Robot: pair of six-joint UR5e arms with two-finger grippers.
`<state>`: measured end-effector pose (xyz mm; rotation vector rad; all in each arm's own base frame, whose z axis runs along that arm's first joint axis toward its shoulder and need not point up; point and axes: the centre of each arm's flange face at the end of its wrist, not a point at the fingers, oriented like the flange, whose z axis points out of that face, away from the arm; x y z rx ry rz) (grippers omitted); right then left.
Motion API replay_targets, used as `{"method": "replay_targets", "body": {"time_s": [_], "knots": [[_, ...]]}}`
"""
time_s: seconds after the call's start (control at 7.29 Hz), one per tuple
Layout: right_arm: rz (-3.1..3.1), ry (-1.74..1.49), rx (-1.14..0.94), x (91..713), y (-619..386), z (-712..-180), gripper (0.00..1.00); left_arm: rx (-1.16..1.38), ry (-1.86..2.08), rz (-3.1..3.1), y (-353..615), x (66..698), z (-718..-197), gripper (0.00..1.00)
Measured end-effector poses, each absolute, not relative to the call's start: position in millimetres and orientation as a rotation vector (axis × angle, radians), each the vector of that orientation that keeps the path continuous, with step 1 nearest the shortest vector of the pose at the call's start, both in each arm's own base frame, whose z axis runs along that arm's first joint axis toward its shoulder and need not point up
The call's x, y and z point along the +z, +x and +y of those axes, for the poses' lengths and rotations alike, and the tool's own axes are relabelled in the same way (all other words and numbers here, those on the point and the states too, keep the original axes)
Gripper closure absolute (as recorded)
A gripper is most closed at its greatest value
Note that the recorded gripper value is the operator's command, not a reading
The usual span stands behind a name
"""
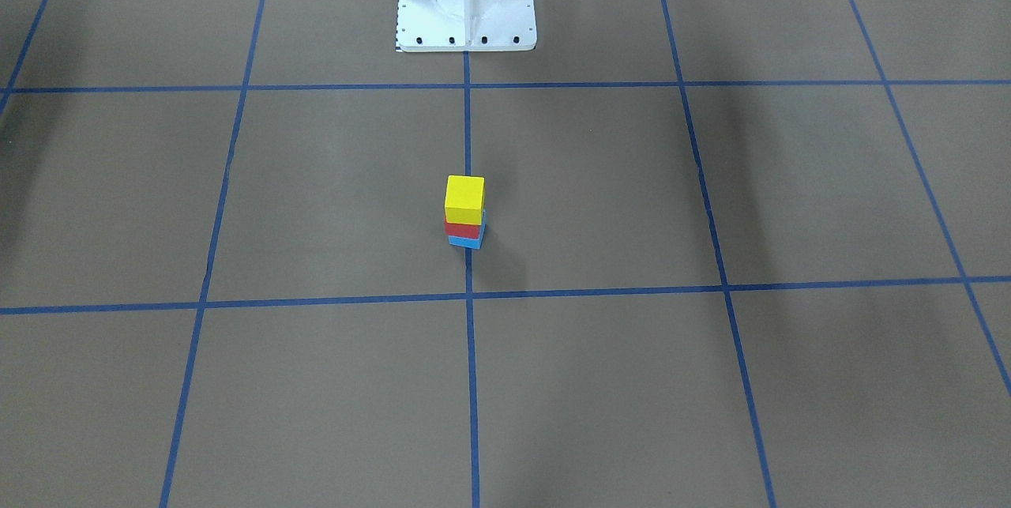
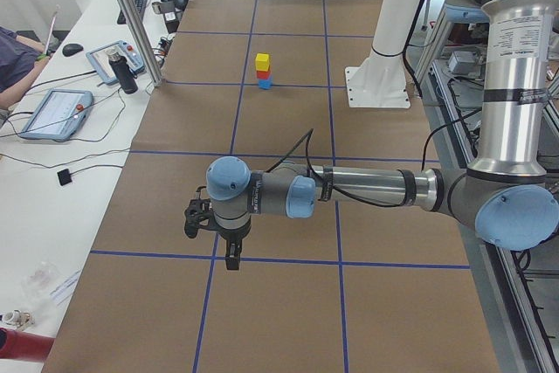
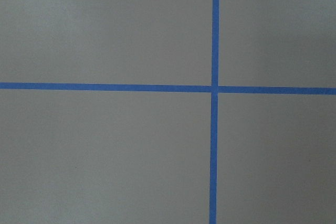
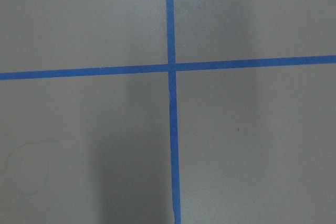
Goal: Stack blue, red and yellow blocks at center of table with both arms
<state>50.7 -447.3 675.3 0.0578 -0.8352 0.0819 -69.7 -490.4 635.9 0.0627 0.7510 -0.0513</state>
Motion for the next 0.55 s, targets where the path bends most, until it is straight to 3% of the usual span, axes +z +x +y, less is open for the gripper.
{"method": "replay_targets", "body": {"time_s": [0.55], "knots": [[-0.846,0.087,0.098,661.1,62.1,-449.9,0.01,-0.049,0.065,0.752,-68.9,633.6,-492.1,0.00]]}}
